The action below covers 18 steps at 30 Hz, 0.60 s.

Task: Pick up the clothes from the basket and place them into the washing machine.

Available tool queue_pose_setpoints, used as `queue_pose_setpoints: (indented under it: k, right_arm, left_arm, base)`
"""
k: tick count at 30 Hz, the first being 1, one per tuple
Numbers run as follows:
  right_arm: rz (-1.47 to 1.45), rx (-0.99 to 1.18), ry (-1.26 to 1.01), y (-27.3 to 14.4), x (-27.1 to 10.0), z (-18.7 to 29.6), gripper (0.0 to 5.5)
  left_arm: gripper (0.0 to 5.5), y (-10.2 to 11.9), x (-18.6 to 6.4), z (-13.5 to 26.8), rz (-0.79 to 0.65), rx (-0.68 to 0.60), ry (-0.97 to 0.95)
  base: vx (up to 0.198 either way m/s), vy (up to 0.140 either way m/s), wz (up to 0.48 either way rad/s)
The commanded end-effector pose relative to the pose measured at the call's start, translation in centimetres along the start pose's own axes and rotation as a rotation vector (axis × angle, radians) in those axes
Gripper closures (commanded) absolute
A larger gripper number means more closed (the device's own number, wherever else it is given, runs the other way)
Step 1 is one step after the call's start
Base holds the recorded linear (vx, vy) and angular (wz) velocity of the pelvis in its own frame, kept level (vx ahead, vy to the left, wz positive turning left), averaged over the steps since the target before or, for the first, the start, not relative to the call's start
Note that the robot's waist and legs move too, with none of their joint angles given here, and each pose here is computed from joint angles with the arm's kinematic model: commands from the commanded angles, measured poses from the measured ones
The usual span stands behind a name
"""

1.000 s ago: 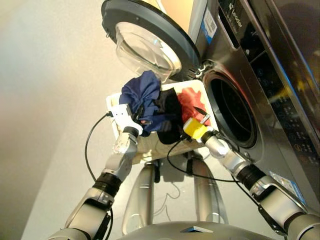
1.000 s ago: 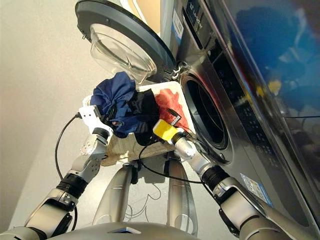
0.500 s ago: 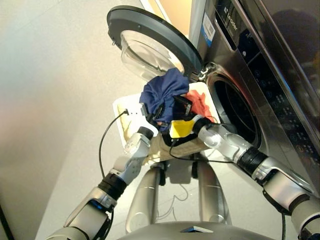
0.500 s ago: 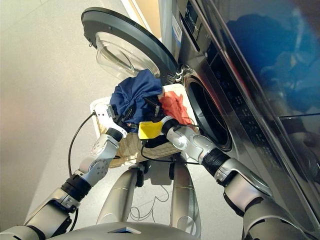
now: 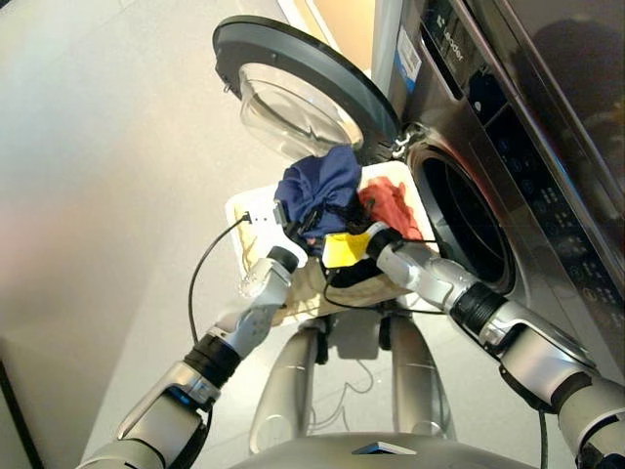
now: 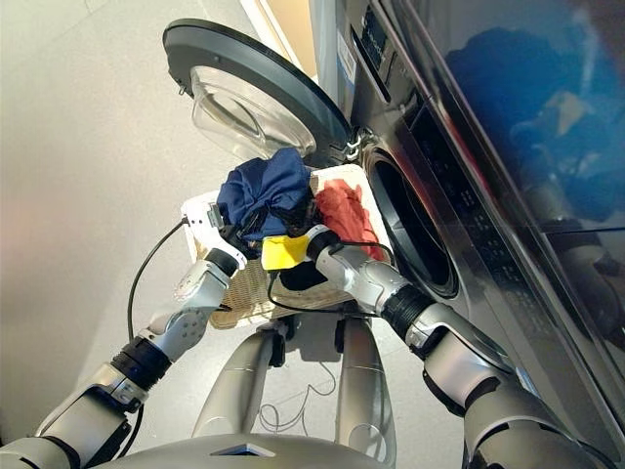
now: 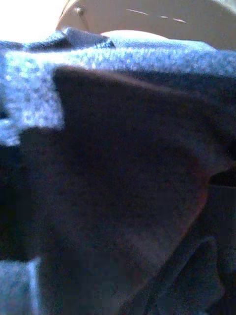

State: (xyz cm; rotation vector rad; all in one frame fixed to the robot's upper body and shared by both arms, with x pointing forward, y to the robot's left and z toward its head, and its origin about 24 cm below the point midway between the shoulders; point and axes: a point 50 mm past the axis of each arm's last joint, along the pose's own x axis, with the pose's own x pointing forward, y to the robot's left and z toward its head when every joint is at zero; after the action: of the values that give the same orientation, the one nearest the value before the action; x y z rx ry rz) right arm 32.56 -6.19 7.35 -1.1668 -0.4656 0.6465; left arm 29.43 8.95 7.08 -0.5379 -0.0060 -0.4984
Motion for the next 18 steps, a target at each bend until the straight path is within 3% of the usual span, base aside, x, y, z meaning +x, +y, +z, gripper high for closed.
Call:
queue_pose_setpoints:
  k: [1,5,10,17,18]
  right_arm:
    - [-0.169,0.210,0.050,-1.5,0.9,0.0,5.50]
    - [-0.222,0.309,0.120,-0.9,0.0,-1.1,5.50]
    - [-0.333,0.519,0.304,0.7,-2.4,-3.9,5.50]
    - [-0.534,0.787,0.467,1.5,-4.8,-6.4,5.50]
    - [-0.656,0.963,0.497,1.4,-5.3,-6.9,5.50]
  left_arm:
    - [0.00,-4.0,0.0,1.3,-0.231,-0.043,-0.080]
    - [0.00,-2.8,-0.4,1.8,-0.159,-0.075,-0.126]
    - [0.00,0.9,-1.2,1.9,0.059,-0.191,-0.234]
    - [0.00,4.2,-2.7,1.1,0.270,-0.160,-0.252]
    - [0.00,5.4,-3.1,0.1,0.359,-0.133,-0.214]
  base:
    - [0.000,0.000,0.000]
    - [0.059,0.006,-0.009]
    - [0.000,0.000,0.000]
    - [0.000,0.000,0.000]
    - [0.000,0.000,0.000]
